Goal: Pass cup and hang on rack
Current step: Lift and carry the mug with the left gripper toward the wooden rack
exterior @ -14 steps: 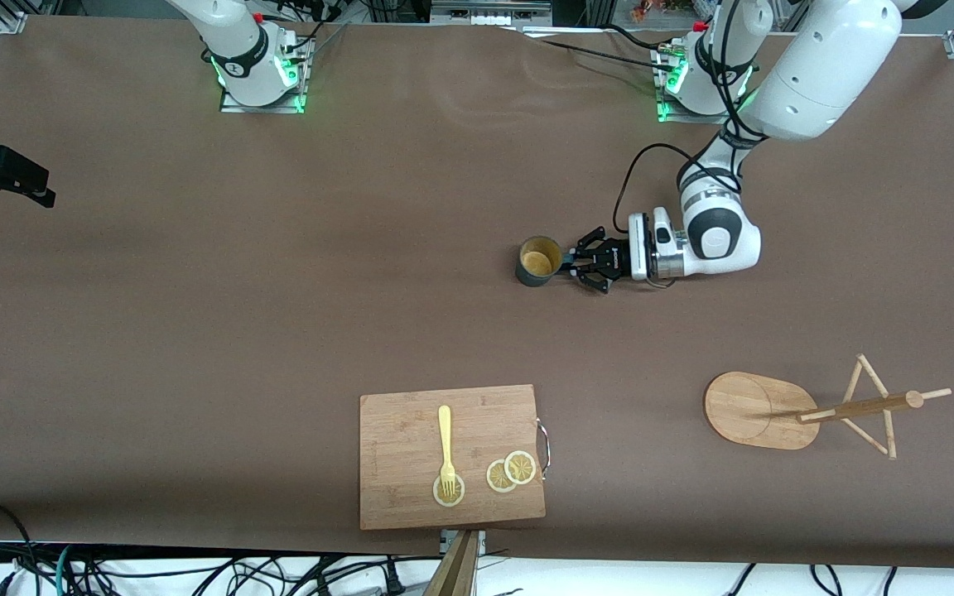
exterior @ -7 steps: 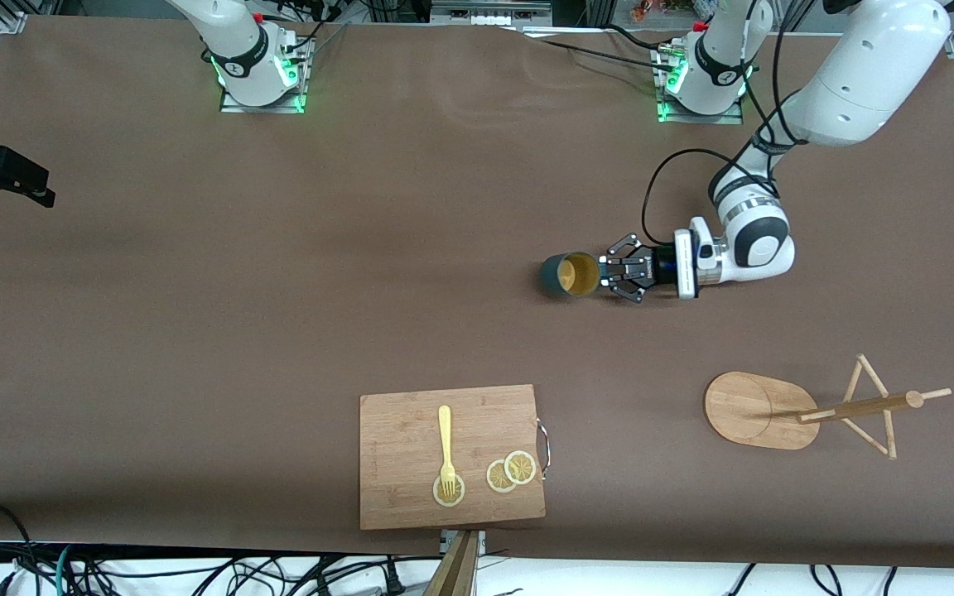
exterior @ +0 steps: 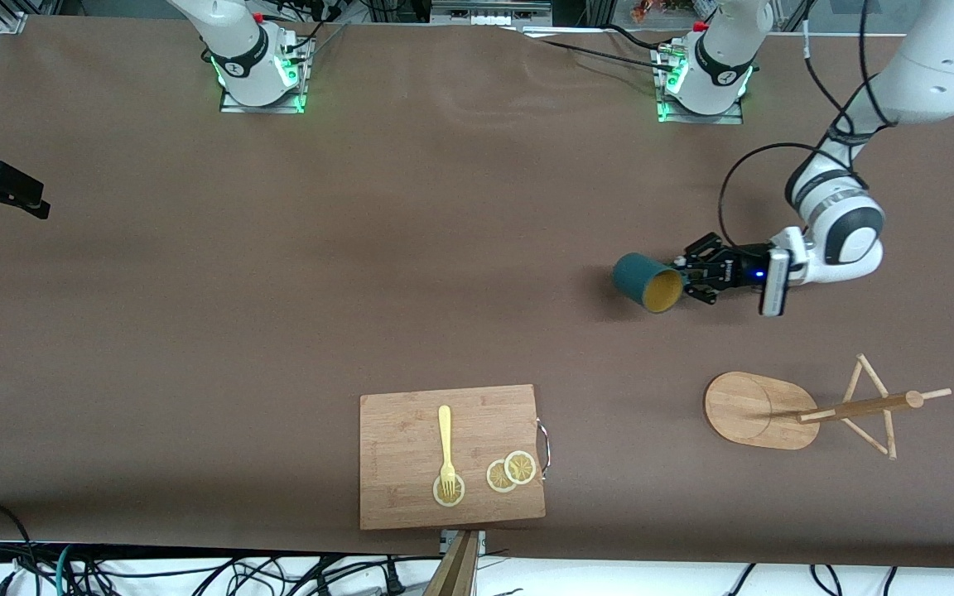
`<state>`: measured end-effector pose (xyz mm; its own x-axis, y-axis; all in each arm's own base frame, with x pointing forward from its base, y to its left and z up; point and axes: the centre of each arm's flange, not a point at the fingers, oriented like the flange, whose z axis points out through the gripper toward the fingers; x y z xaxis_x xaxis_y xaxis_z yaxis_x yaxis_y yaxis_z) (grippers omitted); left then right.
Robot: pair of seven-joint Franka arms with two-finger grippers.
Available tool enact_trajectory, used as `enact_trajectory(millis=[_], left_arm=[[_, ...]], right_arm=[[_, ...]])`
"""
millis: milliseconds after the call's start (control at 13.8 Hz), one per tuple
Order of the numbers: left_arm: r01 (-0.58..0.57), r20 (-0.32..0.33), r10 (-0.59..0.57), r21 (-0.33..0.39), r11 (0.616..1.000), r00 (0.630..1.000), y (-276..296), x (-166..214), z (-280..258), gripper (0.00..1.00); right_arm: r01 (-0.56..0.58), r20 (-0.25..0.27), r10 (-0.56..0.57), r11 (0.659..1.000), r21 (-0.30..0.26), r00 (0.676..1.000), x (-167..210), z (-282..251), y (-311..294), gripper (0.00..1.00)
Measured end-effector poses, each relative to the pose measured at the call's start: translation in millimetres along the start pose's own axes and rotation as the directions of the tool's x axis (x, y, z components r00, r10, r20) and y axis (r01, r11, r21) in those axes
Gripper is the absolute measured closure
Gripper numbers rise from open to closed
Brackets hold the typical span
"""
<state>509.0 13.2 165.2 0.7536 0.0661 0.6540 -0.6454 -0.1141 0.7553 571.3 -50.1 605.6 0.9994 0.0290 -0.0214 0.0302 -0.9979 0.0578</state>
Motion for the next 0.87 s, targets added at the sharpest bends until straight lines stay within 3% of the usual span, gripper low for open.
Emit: enact_trajectory(millis=[217,361,578,867], left_arm=[[0.186,-0.088,-0.189,-0.047,0.981,0.978,7,1,-46,0.79],[0.308,-0.13,-0.32,-0.108,0.945,0.938,14,3,-70,0.79],[0.478,-0.136,-0.505,-0.189,0.858,0.853,25,15,-114,0.79],[0.655,-0.119,-0.682,-0.204,0.728,0.721,27,48,-163,0.79]], right_arm=[[0.002,-0.003,-0.002,1.0,0.0,1.0,0,-1,-2,0.0],[0.002,-0.004,-0.002,1.0,0.0,1.0,1,-1,-2,0.0],[0.002,-0.011,-0.002,1.0,-0.001,1.0,1,-2,-3,0.0],[0.002,-0.013,-0.002,1.0,-0.005,1.0,2,-2,-2,0.0]])
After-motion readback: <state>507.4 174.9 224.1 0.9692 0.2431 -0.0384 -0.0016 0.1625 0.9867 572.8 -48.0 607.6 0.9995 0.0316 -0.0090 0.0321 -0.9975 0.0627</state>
